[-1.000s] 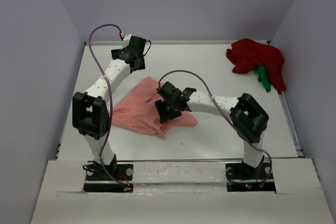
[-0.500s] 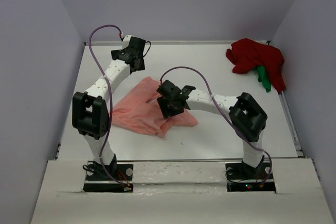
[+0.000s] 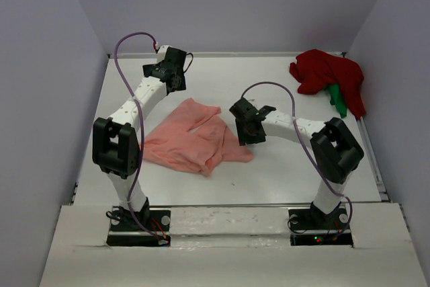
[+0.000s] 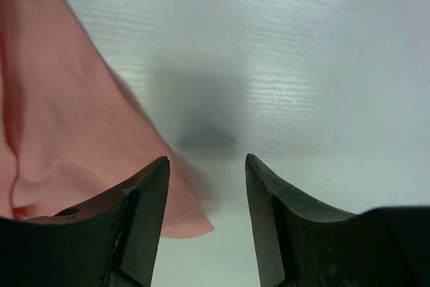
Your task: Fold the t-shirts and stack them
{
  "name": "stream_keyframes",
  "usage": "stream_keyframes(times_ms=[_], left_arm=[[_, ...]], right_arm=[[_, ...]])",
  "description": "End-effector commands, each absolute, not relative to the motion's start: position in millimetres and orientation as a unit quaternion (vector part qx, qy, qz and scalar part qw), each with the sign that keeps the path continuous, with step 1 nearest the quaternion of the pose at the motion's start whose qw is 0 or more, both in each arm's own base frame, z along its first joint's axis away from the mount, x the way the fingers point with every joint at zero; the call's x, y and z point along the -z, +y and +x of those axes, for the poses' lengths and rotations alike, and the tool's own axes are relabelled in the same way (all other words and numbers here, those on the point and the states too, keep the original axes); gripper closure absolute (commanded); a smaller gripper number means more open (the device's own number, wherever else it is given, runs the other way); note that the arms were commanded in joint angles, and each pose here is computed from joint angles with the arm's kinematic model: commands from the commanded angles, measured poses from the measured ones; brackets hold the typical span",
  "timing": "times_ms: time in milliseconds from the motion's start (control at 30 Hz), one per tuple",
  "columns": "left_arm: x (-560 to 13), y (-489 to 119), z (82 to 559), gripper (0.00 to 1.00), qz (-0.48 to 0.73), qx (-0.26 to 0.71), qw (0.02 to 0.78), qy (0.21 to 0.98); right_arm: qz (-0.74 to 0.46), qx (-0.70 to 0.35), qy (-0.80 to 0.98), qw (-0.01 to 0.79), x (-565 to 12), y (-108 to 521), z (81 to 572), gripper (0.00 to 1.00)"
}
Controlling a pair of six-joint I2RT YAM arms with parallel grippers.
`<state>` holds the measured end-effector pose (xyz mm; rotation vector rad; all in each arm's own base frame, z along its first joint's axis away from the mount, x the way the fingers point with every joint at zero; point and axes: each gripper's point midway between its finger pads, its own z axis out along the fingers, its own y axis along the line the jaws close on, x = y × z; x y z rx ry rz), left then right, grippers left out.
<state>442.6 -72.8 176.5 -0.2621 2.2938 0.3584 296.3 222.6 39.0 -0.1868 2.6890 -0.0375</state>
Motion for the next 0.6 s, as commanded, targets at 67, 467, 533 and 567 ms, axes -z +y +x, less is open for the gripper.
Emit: stream_keyframes(times_ms=[67,467,533,567], left_arm=[[-198.2,-69.4,440.4,0.01,-0.108,-0.128,0.417,0.893],[-196.3,-69.7,441.0,0.01,-0.107,-0.129,0.416,0.894],[-197.2,-69.3,440.9,0.01,-0.108,-0.128,0.417,0.894],[-196.3,-70.0,440.3,0.01,-0.106,-0.127,0.415,0.894]], right_arm=[[-0.044,-0.034,0.970,0.237,-53.0,223.8,281.0,0.46],[-0.029,-0.067,0.969,0.235,-58.0,228.2,241.1,0.48],[-0.027,-0.067,0.970,0.231,-56.3,226.0,238.0,0.48],[-0.025,-0.070,0.970,0.233,-57.8,226.1,237.9,0.48]])
